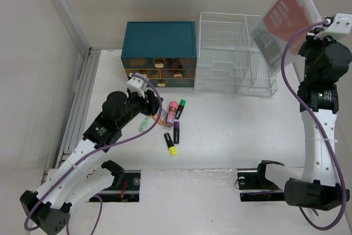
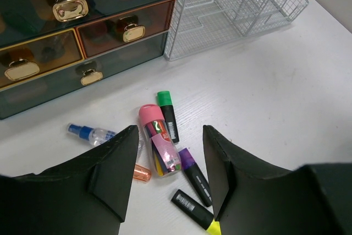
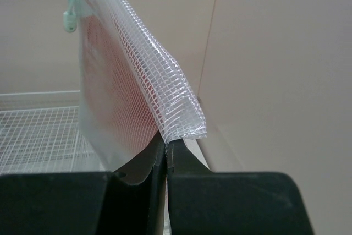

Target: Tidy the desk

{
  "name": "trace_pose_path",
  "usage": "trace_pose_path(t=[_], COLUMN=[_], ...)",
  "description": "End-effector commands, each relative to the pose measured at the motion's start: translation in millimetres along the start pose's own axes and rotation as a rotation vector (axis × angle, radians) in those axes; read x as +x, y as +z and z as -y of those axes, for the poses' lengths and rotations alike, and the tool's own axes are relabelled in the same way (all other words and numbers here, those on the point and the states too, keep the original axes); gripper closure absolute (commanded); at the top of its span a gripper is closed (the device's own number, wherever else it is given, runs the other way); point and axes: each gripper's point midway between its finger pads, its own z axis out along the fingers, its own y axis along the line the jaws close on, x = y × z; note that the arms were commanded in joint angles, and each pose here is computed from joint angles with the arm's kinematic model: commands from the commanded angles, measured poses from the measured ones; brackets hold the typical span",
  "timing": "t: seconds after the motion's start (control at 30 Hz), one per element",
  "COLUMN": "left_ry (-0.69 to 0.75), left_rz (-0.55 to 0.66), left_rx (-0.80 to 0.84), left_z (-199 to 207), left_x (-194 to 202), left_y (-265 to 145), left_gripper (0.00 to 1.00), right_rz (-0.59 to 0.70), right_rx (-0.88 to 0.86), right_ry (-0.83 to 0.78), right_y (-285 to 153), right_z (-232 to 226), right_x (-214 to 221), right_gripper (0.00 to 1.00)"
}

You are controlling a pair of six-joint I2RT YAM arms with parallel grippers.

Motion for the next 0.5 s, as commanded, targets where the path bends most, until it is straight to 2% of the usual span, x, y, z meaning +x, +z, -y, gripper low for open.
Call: trace_pose_path(t=[0.0, 0.27, 0.47], left_ry=[0.014, 0.013, 0.012], left_rz=[0.055, 0.041, 0.035], left_rx=[0.018, -0.004, -0.024], left_z=[4, -1, -5], left_x=[-14, -8, -6], left_y=[-3, 0, 2], left_gripper=[0.53, 0.53, 0.53], right_rz=[0.106, 0.1, 0.107], right_rx=[-0.001, -0.011, -0.04], right_ry=[0.062, 0.099, 0.132], right_y=[8, 24, 35], right_z=[-4, -22, -55], right_x=[-20, 4, 17], right_gripper=[1.0, 1.0, 1.0])
